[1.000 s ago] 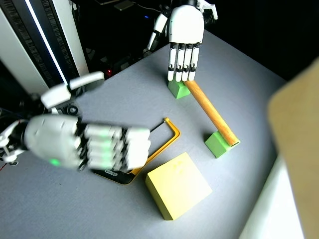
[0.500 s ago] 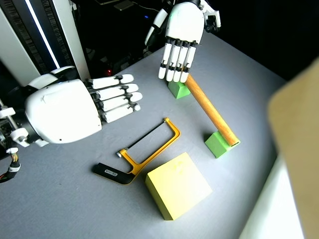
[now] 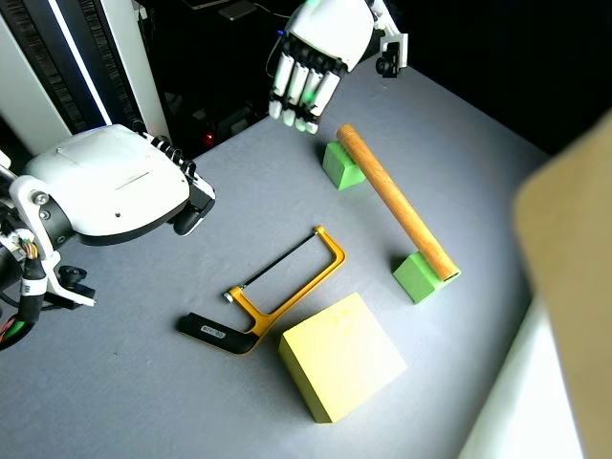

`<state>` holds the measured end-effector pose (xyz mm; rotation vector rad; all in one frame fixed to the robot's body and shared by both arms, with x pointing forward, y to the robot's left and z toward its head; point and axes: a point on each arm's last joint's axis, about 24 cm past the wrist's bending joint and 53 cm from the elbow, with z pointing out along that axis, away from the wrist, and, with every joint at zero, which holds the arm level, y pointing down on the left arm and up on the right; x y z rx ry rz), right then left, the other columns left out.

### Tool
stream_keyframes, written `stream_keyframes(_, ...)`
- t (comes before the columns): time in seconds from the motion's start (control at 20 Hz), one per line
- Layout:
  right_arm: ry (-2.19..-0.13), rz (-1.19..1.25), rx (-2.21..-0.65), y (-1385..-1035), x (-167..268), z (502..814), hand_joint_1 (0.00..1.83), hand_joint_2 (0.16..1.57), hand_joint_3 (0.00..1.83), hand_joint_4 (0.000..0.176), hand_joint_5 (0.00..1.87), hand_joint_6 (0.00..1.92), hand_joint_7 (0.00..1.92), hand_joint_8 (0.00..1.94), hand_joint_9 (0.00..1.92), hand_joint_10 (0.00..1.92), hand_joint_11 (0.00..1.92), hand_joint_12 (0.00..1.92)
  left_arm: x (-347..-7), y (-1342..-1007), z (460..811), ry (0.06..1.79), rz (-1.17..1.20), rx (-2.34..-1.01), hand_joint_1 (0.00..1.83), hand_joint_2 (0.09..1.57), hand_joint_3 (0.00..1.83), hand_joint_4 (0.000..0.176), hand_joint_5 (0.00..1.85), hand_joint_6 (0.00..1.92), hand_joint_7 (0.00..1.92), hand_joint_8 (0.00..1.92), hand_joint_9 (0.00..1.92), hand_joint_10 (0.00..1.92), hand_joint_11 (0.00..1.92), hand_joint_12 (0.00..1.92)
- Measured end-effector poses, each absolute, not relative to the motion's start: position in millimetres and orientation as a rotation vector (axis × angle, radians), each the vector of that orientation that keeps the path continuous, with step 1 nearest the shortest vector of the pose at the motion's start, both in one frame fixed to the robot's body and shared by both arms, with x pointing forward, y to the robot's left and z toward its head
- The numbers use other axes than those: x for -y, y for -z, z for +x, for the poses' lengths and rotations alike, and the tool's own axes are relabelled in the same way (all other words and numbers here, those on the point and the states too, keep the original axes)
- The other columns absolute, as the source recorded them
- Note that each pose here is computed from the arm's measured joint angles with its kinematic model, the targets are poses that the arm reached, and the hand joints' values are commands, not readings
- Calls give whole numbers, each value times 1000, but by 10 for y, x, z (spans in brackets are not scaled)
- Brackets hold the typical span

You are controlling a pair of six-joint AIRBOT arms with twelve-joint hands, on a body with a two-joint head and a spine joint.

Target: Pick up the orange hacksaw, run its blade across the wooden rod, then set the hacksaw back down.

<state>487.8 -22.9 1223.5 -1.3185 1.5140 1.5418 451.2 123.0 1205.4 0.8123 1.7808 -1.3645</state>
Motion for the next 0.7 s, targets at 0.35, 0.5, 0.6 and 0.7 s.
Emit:
stream_keyframes(0.35,-1488,-1440,-1431,-12234,246,4827,451,1317,14,0,1217,1921,1374,1941,1518,1921,1651,1921,-1211,-12076,4480,1391,824,-1765,471,1321,3,0,1335,1921,1370,1921,1397,1921,1394,1921)
stream_keyframes(0.5,-1484,-1433,-1405,-12319,204,4849,434,1379,12,0,1184,1921,1351,1941,1488,1921,1613,1921,-1218,-12099,4461,1409,837,-1750,495,1321,2,0,1331,1921,1391,1921,1403,1921,1471,1921)
stream_keyframes(0.6,-1484,-1428,-1409,-12331,187,4863,446,1393,7,0,1160,1921,1339,1941,1474,1921,1596,1921,-1264,-12096,4523,1401,835,-1748,490,1330,4,0,1288,1921,1363,1921,1379,1921,1443,1921)
stream_keyframes(0.7,-1479,-1434,-1405,-12337,160,4865,435,1402,5,0,1155,1921,1331,1941,1461,1921,1579,1921,-1291,-12090,4569,1394,833,-1747,483,1341,4,0,1273,1921,1357,1921,1377,1921,1422,1921)
